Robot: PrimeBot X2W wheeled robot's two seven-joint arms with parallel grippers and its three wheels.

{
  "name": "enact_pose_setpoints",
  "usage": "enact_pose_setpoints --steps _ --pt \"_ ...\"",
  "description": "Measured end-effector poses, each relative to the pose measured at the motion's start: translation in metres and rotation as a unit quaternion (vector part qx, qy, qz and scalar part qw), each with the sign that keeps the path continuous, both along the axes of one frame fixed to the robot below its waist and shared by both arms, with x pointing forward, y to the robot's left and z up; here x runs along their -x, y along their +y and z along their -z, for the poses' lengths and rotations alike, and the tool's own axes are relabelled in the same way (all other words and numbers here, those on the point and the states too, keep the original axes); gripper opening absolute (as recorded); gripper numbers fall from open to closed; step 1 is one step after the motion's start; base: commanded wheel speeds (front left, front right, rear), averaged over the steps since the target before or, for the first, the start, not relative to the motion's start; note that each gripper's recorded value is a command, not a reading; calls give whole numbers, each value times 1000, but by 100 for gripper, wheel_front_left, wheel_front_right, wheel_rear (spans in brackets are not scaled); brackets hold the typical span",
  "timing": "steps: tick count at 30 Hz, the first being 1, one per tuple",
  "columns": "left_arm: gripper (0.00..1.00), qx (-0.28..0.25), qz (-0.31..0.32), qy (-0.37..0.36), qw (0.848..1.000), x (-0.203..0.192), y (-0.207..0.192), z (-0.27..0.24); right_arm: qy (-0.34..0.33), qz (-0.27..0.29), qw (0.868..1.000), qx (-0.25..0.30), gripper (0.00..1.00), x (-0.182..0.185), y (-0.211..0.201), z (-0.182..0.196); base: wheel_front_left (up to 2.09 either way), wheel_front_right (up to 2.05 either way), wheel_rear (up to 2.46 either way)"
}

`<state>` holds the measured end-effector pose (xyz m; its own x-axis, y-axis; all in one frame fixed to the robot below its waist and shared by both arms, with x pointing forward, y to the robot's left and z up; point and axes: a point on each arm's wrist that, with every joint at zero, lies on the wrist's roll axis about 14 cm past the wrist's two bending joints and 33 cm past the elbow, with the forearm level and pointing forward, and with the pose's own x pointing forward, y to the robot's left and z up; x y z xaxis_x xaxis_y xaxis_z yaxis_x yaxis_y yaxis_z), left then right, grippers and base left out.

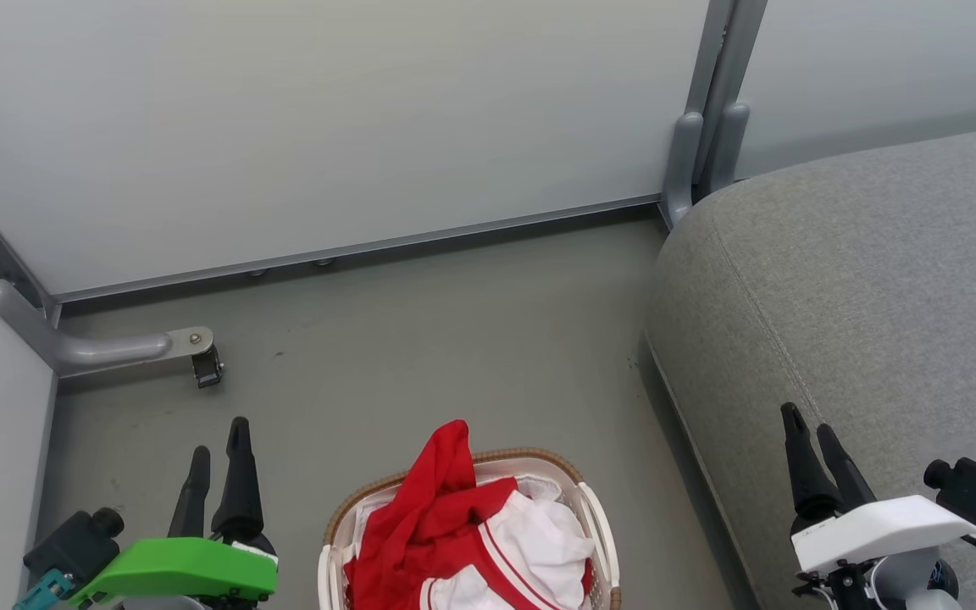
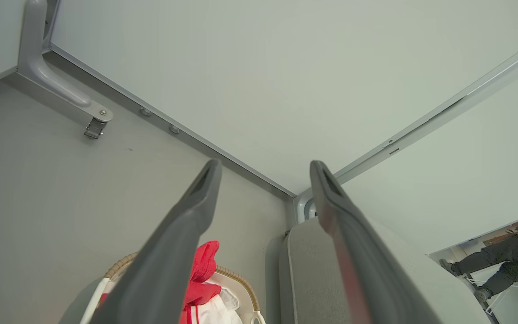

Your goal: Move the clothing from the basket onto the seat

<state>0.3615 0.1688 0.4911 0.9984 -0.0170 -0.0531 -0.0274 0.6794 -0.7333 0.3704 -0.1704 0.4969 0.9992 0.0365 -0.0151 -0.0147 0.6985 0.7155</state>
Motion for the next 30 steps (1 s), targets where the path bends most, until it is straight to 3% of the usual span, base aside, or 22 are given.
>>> enact_pose_setpoints --steps 13,30 --pt "100 -81 2 -3 997 8 -3 3 -8 -23 996 82 100 1 15 3 0 0 0" --pt "100 -161 2 -20 987 12 -5 -1 -37 -39 982 183 100 2 24 -5 0 0 0"
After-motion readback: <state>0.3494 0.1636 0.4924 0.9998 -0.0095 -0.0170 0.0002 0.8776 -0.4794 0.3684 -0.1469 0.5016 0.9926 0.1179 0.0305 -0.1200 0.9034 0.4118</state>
